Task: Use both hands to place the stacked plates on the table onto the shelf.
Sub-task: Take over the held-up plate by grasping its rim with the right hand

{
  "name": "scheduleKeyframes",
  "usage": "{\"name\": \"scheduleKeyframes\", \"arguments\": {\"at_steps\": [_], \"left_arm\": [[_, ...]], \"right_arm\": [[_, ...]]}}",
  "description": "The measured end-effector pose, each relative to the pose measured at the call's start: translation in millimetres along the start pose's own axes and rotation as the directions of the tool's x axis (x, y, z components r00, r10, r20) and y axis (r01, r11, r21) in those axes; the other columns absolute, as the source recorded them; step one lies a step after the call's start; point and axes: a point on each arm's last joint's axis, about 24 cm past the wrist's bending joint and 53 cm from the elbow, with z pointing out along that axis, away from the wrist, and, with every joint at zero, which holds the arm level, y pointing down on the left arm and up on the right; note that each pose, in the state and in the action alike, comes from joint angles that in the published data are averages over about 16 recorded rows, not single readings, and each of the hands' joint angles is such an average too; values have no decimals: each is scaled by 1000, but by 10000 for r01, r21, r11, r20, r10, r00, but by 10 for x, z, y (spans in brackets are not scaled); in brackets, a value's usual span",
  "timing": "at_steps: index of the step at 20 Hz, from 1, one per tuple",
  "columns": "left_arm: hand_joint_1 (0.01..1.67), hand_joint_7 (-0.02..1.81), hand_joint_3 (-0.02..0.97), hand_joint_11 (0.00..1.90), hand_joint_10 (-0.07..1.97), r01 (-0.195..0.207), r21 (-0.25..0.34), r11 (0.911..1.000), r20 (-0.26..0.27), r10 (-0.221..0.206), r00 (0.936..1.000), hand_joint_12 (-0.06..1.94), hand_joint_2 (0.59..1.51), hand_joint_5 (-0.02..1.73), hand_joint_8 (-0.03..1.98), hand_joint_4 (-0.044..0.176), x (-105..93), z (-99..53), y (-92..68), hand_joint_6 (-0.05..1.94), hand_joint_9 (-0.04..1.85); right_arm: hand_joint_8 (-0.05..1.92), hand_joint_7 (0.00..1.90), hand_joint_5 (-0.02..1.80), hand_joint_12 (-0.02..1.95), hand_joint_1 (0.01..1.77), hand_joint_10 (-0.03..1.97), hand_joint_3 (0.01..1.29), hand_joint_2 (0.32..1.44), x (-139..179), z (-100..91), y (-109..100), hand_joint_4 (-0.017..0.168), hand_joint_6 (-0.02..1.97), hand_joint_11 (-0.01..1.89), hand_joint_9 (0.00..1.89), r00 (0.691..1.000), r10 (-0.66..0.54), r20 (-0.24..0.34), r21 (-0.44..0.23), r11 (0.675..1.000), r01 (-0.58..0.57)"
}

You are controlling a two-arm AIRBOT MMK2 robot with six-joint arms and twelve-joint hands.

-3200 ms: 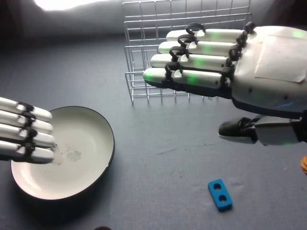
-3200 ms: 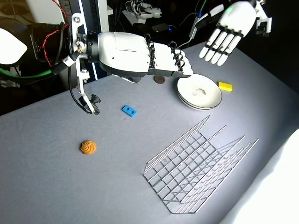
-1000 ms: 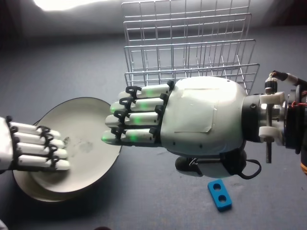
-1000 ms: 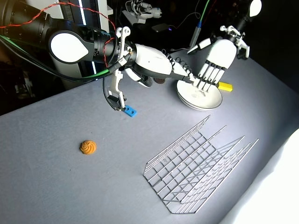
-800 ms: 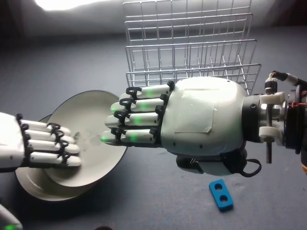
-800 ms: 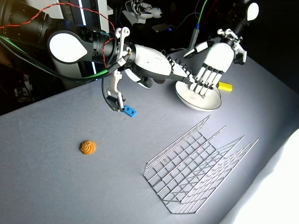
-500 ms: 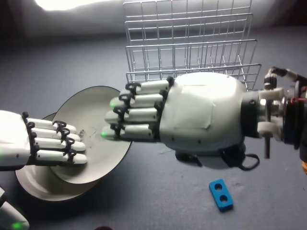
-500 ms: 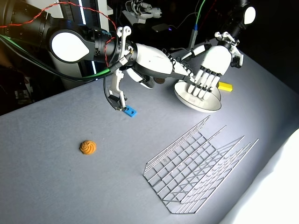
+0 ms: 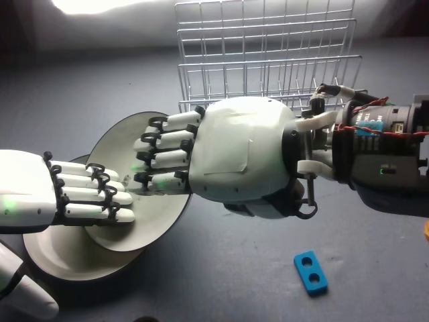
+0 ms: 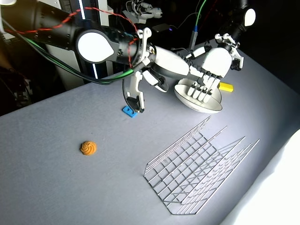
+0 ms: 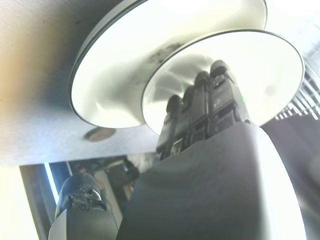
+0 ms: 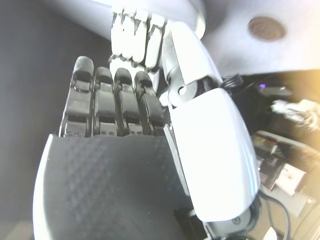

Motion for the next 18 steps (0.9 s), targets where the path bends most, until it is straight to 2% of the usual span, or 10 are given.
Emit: {"name": "scheduleKeyframes", "arguments": {"at_steps": [7, 14, 18], "left_arm": [[22, -10, 26, 15, 0, 109, -20, 9999, 47, -109, 9999, 1, 944, 19, -11, 6, -7, 10, 16, 21, 16], [23, -9, 25, 15, -5, 195, -71, 9998, 78, -195, 9998, 1, 949, 20, -12, 5, -6, 4, 48, 21, 16], [22, -9, 26, 15, -9, 235, -93, 9997, 97, -234, 9997, 2, 951, 20, -12, 4, -6, 0, 62, 21, 15]], "right_arm": [[13, 76, 100, 322, 1262, 9, 34, 1218, 170, 212, -42, -2, 21, 22, 39, 9977, -507, -449, 18, 9987, 509], [12, 69, 97, 270, 1241, 9, 34, 1216, 228, 433, -136, -2, 21, 22, 36, 9957, -791, -473, 72, 9968, 795], [12, 109, 137, 342, 1235, 9, 33, 1203, 226, 558, -229, -2, 20, 21, 73, 9956, -842, -406, 195, 9962, 850]]}}
